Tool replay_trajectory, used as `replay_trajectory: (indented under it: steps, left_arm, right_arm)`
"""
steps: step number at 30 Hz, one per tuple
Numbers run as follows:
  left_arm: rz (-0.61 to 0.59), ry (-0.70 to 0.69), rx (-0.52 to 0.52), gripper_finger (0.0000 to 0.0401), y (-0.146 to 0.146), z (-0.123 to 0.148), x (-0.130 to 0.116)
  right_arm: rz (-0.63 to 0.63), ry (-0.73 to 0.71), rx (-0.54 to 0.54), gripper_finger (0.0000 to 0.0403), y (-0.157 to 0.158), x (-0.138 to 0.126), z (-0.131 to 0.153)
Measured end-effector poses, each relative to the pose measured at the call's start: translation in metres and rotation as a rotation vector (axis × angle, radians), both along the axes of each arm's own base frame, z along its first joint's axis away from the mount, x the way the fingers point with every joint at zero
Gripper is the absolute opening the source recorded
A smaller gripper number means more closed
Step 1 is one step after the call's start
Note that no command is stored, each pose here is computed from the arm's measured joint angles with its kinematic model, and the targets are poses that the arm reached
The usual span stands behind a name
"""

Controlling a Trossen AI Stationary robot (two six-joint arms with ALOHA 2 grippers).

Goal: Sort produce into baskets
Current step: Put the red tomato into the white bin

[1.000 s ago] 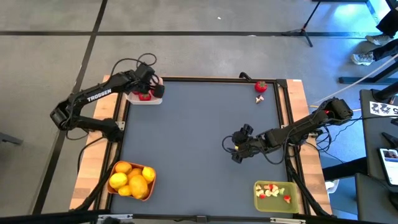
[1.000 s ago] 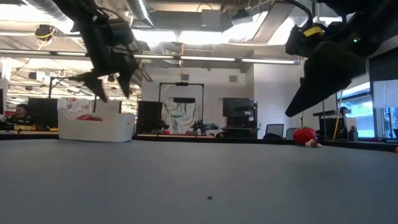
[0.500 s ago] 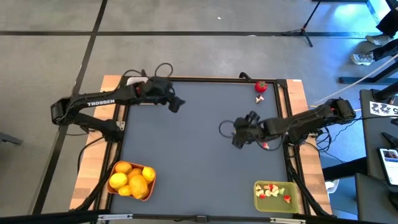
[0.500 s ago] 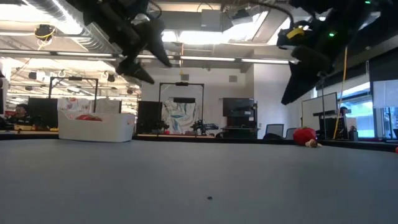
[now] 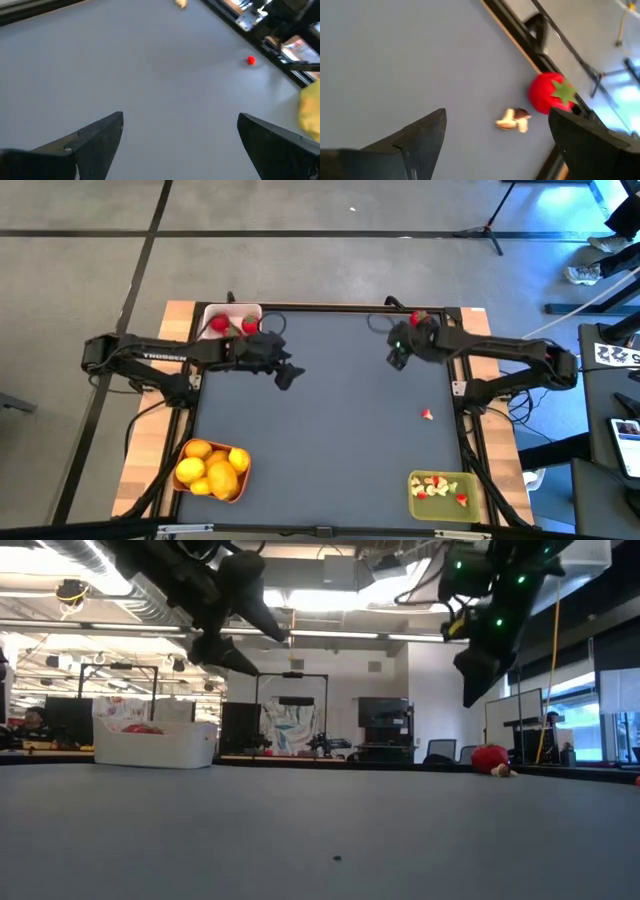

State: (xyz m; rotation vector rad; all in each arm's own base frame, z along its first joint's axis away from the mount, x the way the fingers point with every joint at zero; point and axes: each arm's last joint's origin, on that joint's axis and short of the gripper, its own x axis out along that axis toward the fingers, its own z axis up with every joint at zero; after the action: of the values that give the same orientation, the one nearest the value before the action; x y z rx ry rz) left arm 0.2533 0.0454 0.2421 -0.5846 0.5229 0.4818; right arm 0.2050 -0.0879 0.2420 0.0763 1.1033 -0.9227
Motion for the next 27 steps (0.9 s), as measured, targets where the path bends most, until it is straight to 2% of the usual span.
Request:
replay_trajectory:
  steps: [8,15,23,27]
  left_arm:
    - [-0.009,-0.082,0.015,0.0384,-0.013,-0.009,0.002]
    - [-0.011,-0.097,0.019,0.0384,-0.015,-0.01,0.003]
    - [-0.01,-0.096,0.025,0.0384,-0.015,-0.01,0.003]
    - [-0.01,-0.092,0.036,0.0384,-0.014,-0.01,0.003]
  right_arm:
    - [-0.14,-0.029,0.053,0.0346,-0.06,-0.025,-0.002]
    - [-0.209,-0.004,0.124,0.0346,-0.098,-0.041,-0.019]
    - [-0.271,0.038,0.164,0.0346,-0.137,-0.039,-0.014]
    - [-0.307,0.06,0.239,0.0346,-0.16,-0.039,-0.015]
